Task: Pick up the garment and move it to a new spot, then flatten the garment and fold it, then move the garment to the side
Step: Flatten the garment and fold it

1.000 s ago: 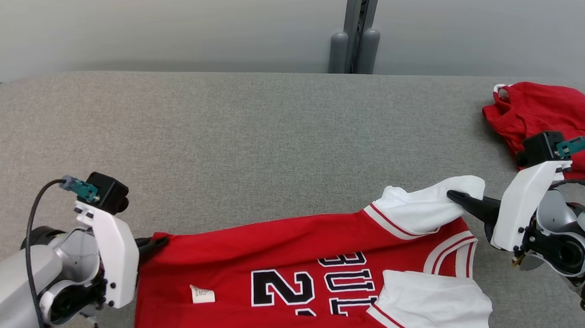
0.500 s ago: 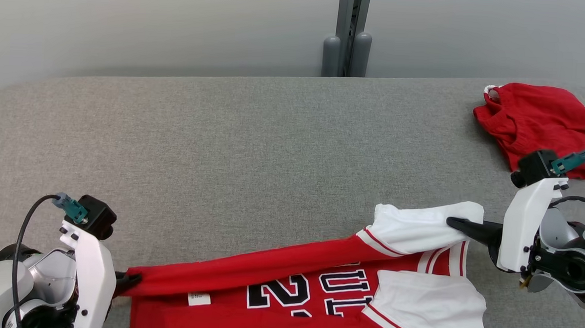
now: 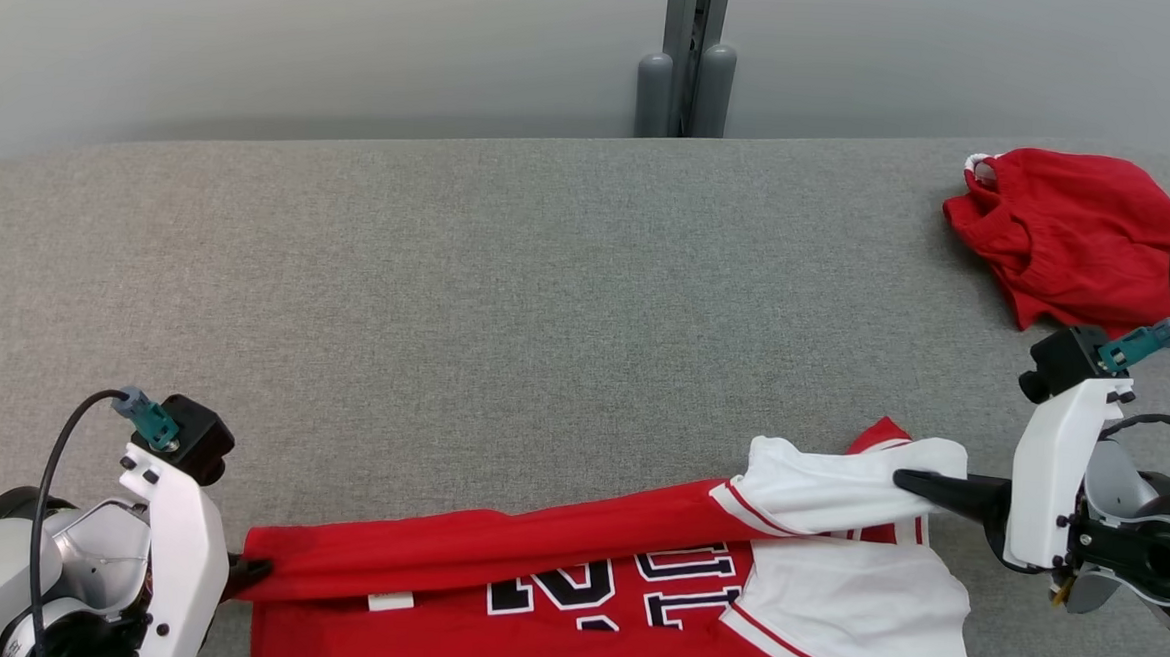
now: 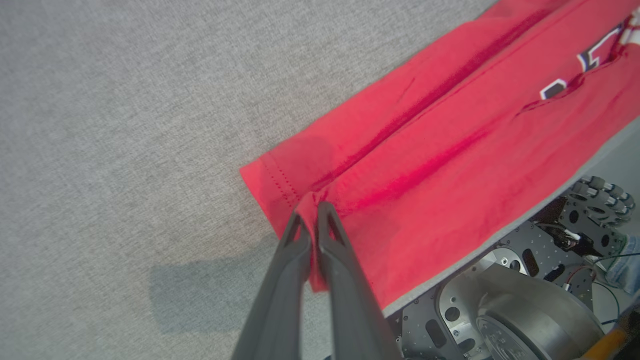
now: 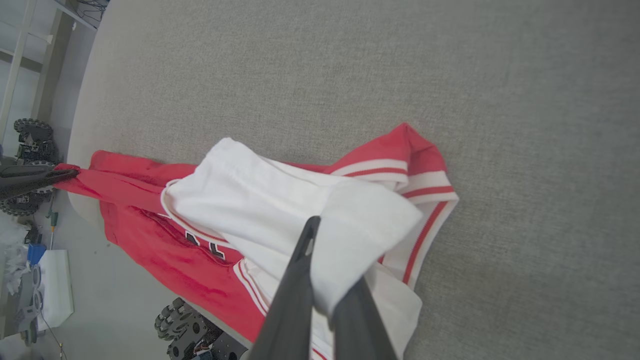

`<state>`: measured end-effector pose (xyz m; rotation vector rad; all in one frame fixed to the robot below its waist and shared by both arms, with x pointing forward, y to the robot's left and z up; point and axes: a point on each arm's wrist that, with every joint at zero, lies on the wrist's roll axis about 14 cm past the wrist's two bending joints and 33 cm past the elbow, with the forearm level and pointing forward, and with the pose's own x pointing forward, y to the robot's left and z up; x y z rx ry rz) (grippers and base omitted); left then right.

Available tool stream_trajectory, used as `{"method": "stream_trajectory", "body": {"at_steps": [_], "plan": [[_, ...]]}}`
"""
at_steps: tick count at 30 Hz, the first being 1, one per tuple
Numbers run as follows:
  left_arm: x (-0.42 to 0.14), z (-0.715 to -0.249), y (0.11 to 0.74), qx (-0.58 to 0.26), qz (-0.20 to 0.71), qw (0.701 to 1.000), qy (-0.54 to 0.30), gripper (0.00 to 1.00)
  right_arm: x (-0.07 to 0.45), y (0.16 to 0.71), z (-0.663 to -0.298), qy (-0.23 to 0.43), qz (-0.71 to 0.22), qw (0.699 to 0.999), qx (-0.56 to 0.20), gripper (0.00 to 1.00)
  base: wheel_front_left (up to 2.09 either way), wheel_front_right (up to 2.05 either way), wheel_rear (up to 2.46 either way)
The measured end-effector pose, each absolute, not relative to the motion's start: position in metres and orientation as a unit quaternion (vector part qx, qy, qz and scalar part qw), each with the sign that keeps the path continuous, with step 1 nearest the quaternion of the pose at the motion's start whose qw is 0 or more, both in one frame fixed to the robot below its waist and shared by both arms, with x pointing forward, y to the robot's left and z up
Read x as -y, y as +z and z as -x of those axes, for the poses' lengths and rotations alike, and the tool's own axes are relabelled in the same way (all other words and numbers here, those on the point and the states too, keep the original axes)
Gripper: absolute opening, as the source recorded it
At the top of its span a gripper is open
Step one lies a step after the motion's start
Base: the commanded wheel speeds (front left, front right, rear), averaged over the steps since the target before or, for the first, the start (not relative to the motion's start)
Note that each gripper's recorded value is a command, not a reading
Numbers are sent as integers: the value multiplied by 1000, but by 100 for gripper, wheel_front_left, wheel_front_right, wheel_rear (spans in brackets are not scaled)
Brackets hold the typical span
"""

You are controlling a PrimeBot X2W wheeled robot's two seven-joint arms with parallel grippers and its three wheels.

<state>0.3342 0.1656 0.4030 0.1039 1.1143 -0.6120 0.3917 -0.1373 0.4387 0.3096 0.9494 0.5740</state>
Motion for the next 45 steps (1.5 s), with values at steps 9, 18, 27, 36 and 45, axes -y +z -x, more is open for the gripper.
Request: {"method": "stream_trajectory", "body": {"at_steps": [9,18,27,36,45], "plan": [[-169,-329,404,-531,-51,798,-281,0,144,436,-378,270,-150,828,-469,0,0,0,0],[-166,-320,402,-542,-46,790,-282,0,146,432,-368,271,-152,819,-482,0,0,0,0],[-166,-312,399,-551,-42,785,-281,0,146,428,-357,274,-157,812,-490,0,0,0,0],[-164,-310,397,-554,-40,783,-281,0,147,421,-348,272,-160,806,-501,46,0,0,0],[-165,-301,397,-560,-29,782,-270,100,148,419,-334,270,-168,804,-503,100,0,0,0]]}}
